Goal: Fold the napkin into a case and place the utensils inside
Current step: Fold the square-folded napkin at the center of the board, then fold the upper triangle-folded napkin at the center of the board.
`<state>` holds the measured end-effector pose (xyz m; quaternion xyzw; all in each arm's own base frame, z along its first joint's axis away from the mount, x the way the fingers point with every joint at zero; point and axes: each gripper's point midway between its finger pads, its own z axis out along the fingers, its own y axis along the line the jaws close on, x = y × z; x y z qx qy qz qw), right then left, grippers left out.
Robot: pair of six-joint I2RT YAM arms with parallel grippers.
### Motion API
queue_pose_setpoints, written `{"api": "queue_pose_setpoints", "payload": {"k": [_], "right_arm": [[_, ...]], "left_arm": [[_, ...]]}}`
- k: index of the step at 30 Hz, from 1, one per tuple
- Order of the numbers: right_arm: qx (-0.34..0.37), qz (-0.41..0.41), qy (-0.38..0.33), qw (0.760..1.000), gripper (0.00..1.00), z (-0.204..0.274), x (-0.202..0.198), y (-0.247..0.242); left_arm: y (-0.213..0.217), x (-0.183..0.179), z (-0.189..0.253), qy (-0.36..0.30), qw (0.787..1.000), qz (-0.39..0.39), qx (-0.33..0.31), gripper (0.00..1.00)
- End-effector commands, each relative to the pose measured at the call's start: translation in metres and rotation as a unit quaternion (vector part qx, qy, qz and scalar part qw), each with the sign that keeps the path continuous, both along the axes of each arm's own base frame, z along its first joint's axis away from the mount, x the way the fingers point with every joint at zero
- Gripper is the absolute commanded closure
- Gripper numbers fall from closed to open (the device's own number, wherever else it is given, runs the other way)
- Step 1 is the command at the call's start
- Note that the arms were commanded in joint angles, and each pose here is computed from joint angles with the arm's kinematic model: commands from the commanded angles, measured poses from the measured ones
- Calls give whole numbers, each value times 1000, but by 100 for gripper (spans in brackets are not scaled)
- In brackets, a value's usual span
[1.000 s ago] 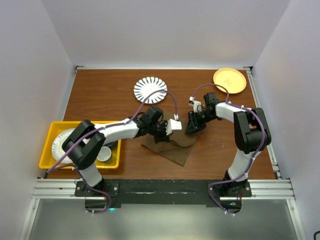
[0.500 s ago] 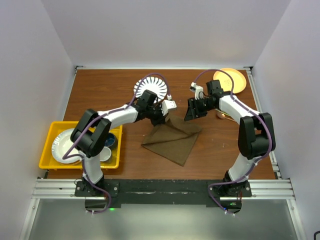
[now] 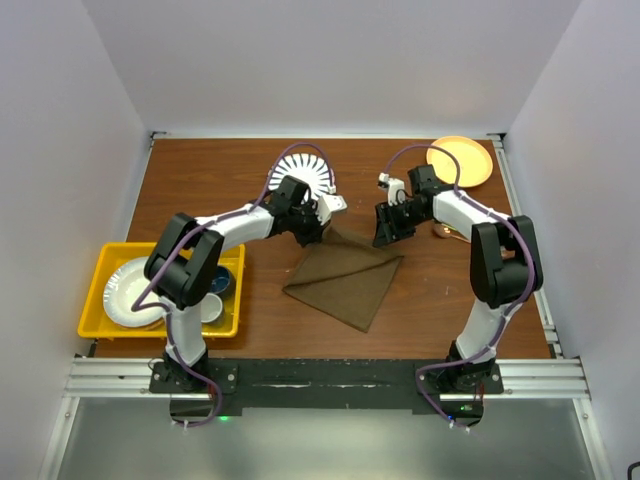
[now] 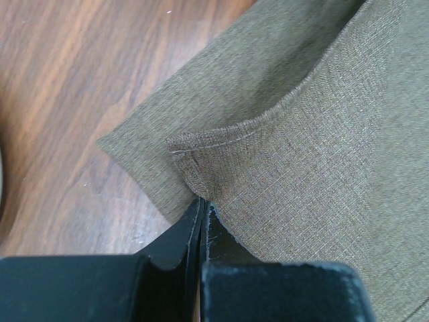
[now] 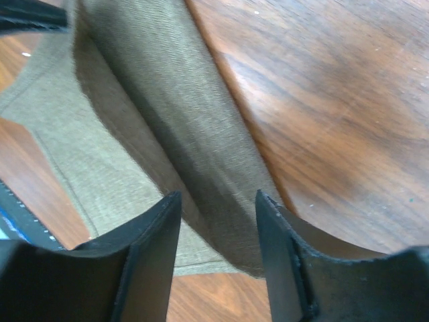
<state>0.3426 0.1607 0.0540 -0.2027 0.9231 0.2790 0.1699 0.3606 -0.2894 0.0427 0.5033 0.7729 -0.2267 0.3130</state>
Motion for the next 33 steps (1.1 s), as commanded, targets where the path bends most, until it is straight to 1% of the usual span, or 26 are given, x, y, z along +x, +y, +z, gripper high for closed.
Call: {"api": "queue_pose_setpoints", "payload": {"k": [1, 5, 9, 10, 11, 12, 14, 15, 16, 18, 19, 20, 22, 23, 25, 26, 30, 31, 32, 33], "right_arm": [[-33, 5, -21, 999, 55, -13, 10, -10], [-42, 6, -12, 999, 59, -24, 5, -14], [-54, 8, -9, 998, 61, -31, 3, -17], [-56, 9, -11, 998, 61, -31, 4, -18], [-57, 8, -14, 998, 61, -30, 6, -19], [-56, 8, -13, 998, 62, -31, 5, -19], [-57, 7, -14, 998, 63, -30, 6, -19], [-60, 6, -16, 998, 63, -30, 7, -19], [-64, 7, -17, 998, 64, -29, 8, -21], [-70, 7, -20, 997, 67, -28, 8, -24], [-75, 8, -21, 997, 69, -28, 7, -27], [-77, 9, -20, 997, 71, -28, 7, -28], [-84, 11, -13, 996, 72, -31, 0, -32], [-85, 13, -11, 996, 73, -32, -3, -33], [-87, 19, 0, 996, 75, -38, -14, -35], [-86, 21, 2, 996, 78, -38, -17, -35], [-82, 26, 25, 996, 86, -42, -38, -36], [-79, 29, 31, 996, 90, -43, -44, -36], [-76, 24, 23, 997, 91, -37, -41, -34], [-75, 24, 22, 997, 96, -35, -41, -35]], "left_arm": [[3, 10, 4, -13, 1000, 17, 1, 100], [6, 13, -1, -7, 999, 32, 9, 100], [12, 16, -3, -5, 998, 51, 23, 100], [13, 18, -1, -7, 998, 56, 23, 98], [15, 17, 0, -7, 998, 59, 23, 95], [16, 19, 6, -12, 998, 63, 20, 86], [17, 17, 12, -8, 998, 69, 10, 78], [19, 18, 23, -11, 997, 71, 1, 66], [19, 16, 28, -9, 997, 72, -5, 62], [18, 10, 50, -19, 998, 62, -27, 51], [20, 6, 53, -20, 998, 60, -28, 50], [21, 4, 71, -35, 997, 61, -40, 49], [25, -2, 80, -38, 996, 64, -43, 46], [27, -5, 93, -48, 995, 63, -52, 46], [33, -15, 96, -39, 996, 64, -52, 46], [34, -21, 103, -37, 996, 57, -59, 46], [42, -51, 93, 12, 998, 44, -52, 46], [45, -60, 85, 27, 998, 42, -46, 46], [45, -66, 86, 34, 997, 39, -51, 46], [46, -70, 84, 42, 997, 42, -53, 46]]}}
